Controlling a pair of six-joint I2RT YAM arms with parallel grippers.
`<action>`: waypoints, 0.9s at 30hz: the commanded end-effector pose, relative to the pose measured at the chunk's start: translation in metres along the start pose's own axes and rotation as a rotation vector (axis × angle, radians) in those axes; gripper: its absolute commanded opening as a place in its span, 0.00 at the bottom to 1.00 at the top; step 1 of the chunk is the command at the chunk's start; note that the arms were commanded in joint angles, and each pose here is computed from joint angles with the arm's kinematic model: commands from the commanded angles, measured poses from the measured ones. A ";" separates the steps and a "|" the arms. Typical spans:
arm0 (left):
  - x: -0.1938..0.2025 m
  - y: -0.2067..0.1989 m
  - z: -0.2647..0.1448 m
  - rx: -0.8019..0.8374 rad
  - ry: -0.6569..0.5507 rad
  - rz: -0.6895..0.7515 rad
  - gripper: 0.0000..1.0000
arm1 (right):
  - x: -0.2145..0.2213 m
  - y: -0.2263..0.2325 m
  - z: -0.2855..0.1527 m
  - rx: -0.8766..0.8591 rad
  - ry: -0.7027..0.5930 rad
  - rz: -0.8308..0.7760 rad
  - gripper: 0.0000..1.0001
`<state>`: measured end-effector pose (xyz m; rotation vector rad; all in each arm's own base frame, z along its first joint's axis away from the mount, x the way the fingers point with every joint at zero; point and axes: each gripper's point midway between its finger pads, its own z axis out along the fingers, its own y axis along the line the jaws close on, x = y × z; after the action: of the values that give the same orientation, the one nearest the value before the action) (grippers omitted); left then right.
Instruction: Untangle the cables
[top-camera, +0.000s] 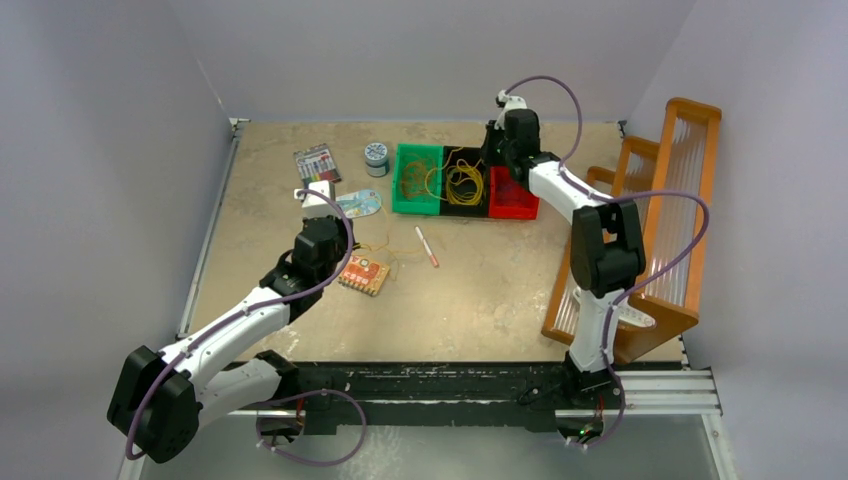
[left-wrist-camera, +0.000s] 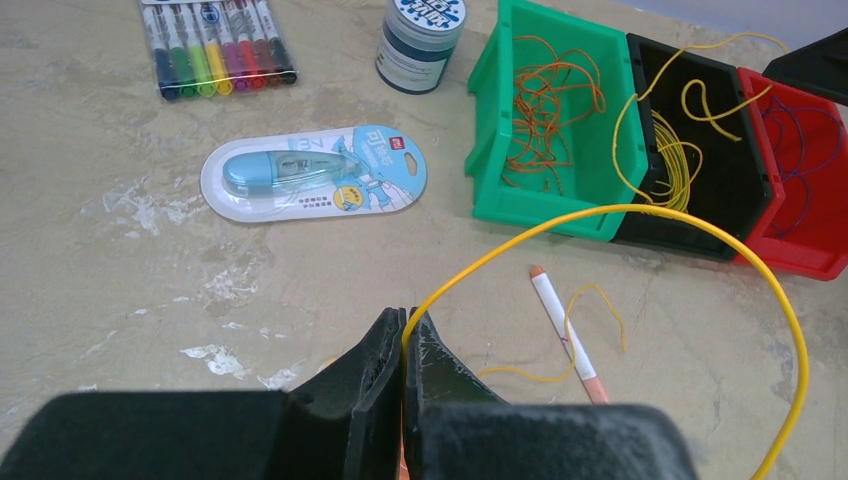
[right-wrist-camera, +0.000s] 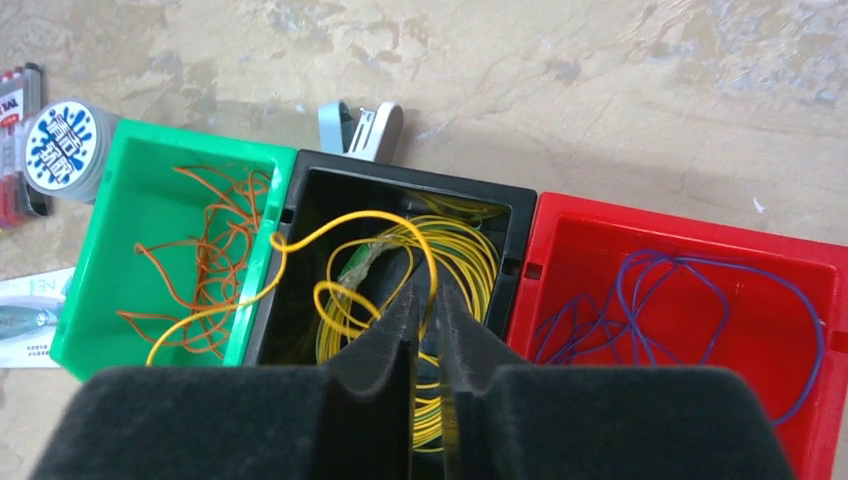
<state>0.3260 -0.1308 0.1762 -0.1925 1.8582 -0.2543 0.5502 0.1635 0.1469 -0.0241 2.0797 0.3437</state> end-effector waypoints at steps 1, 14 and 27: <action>-0.025 -0.010 -0.002 0.023 -0.056 -0.029 0.00 | -0.036 0.014 -0.008 -0.040 -0.075 0.009 0.20; -0.023 -0.011 -0.002 0.027 -0.050 -0.032 0.00 | -0.061 0.018 -0.040 -0.045 -0.173 -0.076 0.40; -0.023 -0.012 -0.001 0.030 -0.046 -0.027 0.00 | -0.003 0.133 -0.056 -0.290 -0.049 -0.014 0.64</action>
<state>0.3247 -0.1300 0.1732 -0.1893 1.8704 -0.2469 0.5053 0.2435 0.2019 -0.2022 1.9635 0.5111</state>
